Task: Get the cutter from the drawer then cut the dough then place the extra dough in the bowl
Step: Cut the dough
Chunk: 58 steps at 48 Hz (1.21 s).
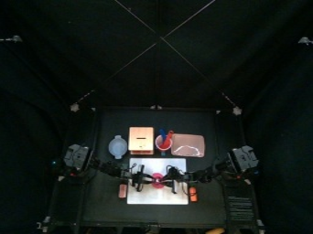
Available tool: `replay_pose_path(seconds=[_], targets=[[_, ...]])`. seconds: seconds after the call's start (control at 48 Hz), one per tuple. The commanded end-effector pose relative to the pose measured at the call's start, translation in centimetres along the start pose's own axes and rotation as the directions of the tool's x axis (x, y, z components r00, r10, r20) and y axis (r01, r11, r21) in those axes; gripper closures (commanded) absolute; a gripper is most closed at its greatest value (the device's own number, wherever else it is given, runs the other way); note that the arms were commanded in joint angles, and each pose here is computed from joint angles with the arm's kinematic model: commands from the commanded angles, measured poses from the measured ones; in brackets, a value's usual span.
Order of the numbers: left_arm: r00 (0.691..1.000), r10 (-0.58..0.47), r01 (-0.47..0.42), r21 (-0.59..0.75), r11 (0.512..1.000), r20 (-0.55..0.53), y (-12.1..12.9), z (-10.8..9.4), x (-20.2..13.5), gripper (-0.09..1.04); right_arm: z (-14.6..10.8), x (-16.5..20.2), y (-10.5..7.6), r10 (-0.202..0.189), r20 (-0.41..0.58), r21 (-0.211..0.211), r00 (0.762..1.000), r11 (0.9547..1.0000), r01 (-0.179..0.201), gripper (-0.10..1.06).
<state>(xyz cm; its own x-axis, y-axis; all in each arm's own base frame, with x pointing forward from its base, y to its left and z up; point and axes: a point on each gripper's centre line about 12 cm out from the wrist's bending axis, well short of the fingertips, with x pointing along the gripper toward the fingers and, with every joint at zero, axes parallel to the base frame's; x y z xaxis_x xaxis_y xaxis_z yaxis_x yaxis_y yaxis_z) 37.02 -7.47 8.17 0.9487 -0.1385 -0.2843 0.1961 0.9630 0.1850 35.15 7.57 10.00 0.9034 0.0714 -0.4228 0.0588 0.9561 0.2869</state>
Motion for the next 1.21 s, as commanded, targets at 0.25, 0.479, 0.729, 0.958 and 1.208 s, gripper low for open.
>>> replay_pose_path(seconds=[0.25, 0.479, 0.729, 0.958, 1.208], targets=[[0.997, -0.006, 0.005, -0.008, 1.0, -0.077, 0.0, -0.9, 0.1, 0.48, -0.3, 0.4, -1.0, -0.033, -0.045, 0.018, 0.998, 0.9993, 0.034, 0.39], [0.995, 0.006, -0.01, -0.04, 0.999, -0.097, 0.1, -1.3, 0.1, 0.48, -1.0, 0.4, -1.8, -0.051, -0.072, 0.011, 0.996, 0.9986, 0.052, 0.39], [0.994, 0.021, -0.029, -0.074, 0.997, -0.104, 0.8, -1.3, 0.1, 0.48, -1.6, 0.4, -2.9, -0.08, -0.102, 0.013, 0.992, 0.9966, 0.082, 0.39], [0.993, 0.033, -0.042, -0.081, 0.996, -0.117, 1.4, -1.4, 0.2, 0.48, -2.1, 0.1, -3.7, -0.093, -0.129, 0.002, 0.987, 0.9955, 0.094, 0.4], [0.988, 0.029, -0.042, -0.085, 0.996, -0.154, 1.8, -1.4, 0.7, 0.48, -2.4, -0.2, -4.6, -0.112, -0.146, 0.0, 0.983, 0.9936, 0.113, 0.4]])
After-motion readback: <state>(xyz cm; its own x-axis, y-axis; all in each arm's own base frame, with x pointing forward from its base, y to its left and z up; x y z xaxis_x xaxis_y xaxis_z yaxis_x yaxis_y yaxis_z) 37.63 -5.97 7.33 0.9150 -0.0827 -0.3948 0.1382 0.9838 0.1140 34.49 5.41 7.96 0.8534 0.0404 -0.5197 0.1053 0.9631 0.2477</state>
